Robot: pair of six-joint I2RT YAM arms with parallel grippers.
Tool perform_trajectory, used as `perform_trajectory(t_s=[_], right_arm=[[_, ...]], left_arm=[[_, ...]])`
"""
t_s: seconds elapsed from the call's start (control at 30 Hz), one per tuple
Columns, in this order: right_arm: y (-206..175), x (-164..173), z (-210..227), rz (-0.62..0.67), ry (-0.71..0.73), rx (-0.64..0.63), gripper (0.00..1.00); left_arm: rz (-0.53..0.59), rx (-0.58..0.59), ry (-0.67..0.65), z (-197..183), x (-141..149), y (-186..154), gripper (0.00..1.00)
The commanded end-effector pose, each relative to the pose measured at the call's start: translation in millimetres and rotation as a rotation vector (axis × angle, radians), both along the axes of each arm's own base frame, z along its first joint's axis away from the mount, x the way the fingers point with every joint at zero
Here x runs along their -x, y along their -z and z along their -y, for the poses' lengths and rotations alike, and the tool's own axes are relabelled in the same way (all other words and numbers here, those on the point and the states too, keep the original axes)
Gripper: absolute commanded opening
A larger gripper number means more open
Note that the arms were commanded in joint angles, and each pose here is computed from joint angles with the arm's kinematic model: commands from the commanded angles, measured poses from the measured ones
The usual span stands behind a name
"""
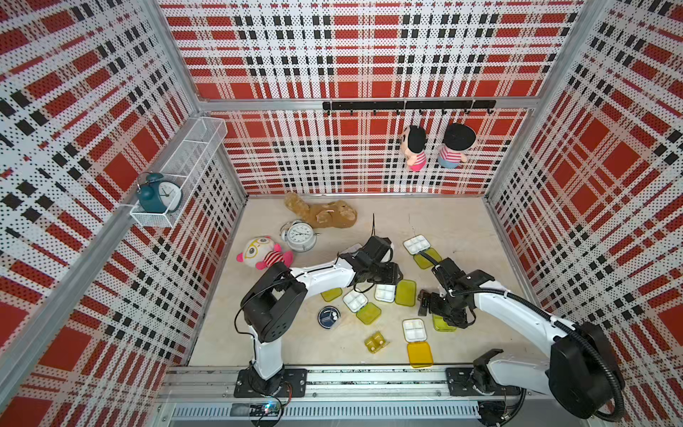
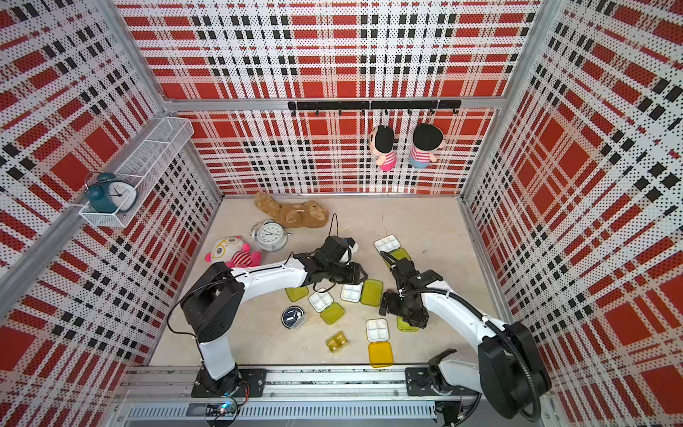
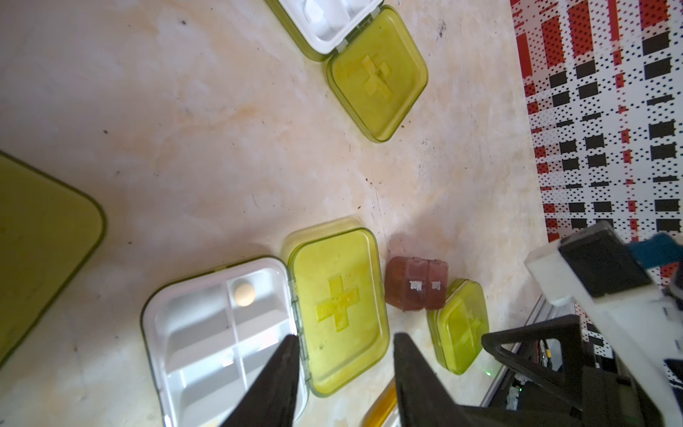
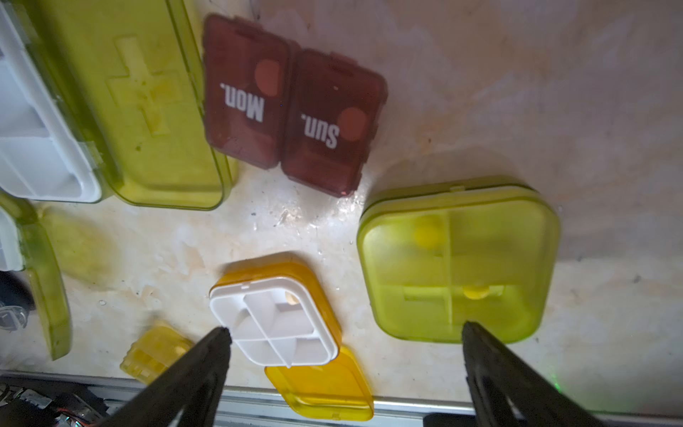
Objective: Close pillboxes
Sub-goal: Close the lid on the pillbox.
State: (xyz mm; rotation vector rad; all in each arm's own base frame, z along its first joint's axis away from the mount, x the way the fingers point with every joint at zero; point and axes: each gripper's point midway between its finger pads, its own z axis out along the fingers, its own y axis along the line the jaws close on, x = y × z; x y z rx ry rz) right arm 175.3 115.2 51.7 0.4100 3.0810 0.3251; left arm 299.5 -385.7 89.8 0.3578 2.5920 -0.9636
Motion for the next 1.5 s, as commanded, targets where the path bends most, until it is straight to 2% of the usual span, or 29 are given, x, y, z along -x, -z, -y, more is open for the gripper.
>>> perform_trajectory(t_s=[0.0,0.6,1.13,1.47], right_arm=[[2.0,0.2,6.1,0.011,0.030,0.013,1.00],[19.9,4.9,8.4,0.001,0.053,0.014,1.00],[21.3,-12.1,6.0,0.006,0.024,0.016,1.00],[7.6,-28.6,1.8,0.073,-0.009,0.002,1.00]], left_arm=[[0.040,0.024,0.003,-1.5,-1.5,-14.6,0.45],[0.049,0.024,-0.007,-8.1,0.7,-19.0,0.45],[0.057,0.021,-0.043,-18.1,-4.5,-22.2,0.45],[0.058,0.031,-0.045,-9.2,-13.0,-24.4,0.45]])
